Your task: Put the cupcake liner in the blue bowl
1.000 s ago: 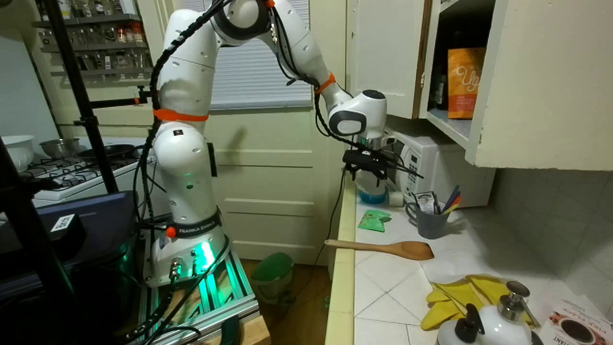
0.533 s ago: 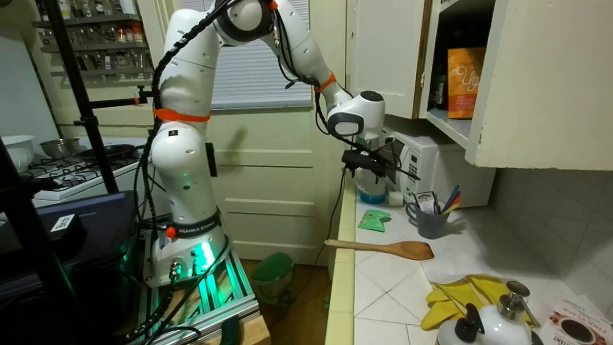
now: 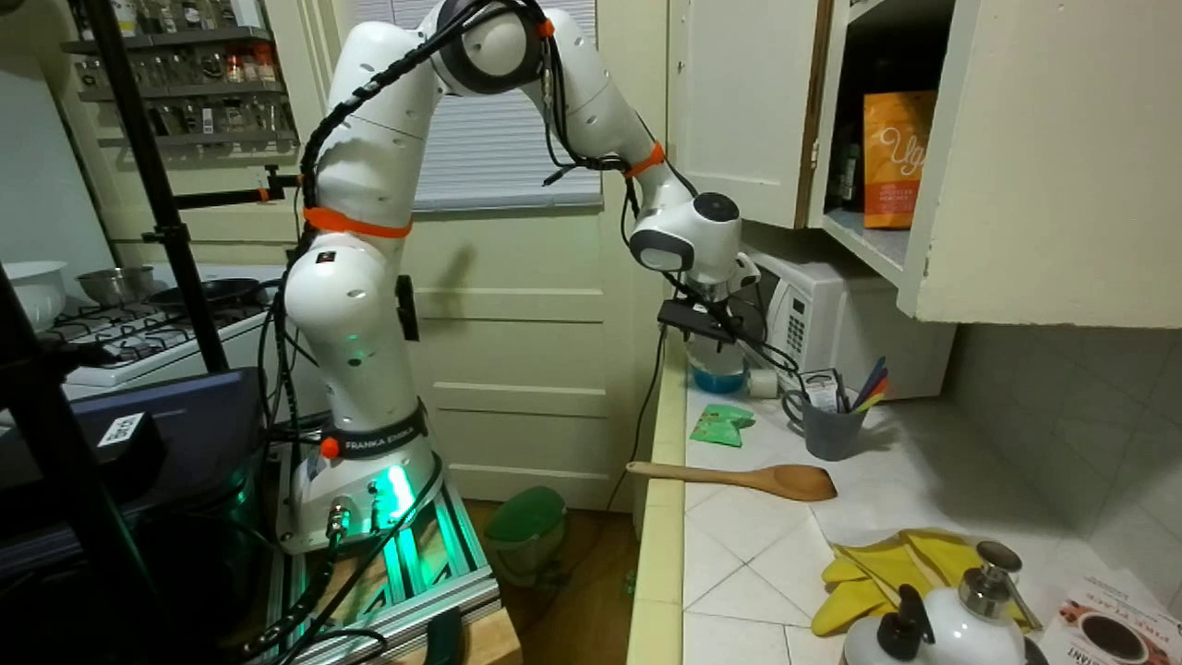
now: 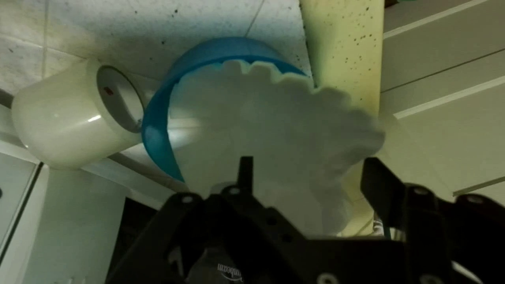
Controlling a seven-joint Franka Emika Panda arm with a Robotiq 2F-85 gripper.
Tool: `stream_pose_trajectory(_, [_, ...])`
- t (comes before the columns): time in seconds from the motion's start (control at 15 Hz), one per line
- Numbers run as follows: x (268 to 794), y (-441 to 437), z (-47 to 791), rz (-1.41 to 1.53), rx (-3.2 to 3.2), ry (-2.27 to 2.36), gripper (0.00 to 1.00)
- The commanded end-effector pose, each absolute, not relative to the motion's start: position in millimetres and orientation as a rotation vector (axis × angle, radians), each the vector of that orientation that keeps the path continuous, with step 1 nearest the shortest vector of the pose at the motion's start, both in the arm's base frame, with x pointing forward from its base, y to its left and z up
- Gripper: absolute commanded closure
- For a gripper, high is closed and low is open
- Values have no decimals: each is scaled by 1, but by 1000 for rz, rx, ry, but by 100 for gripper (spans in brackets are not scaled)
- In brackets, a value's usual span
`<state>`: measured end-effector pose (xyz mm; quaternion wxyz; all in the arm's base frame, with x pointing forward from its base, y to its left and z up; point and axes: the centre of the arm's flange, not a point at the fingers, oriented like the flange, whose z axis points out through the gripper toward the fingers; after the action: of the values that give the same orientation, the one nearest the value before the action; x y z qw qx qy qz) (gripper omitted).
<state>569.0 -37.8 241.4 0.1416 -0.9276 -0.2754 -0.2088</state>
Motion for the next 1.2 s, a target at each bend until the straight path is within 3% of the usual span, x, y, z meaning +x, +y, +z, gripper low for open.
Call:
stream_pose_trajectory(0.0, [576, -37, 224, -666, -2617, -807, 58])
stream_pose_trajectory(0.27, [580, -29, 218, -685, -2587, -836, 89])
stream_pose_trajectory(0.4, [580, -26, 218, -685, -2577, -845, 100])
stream_pose_trajectory(1.13, [552, 14, 260, -533, -2821, -1035, 100])
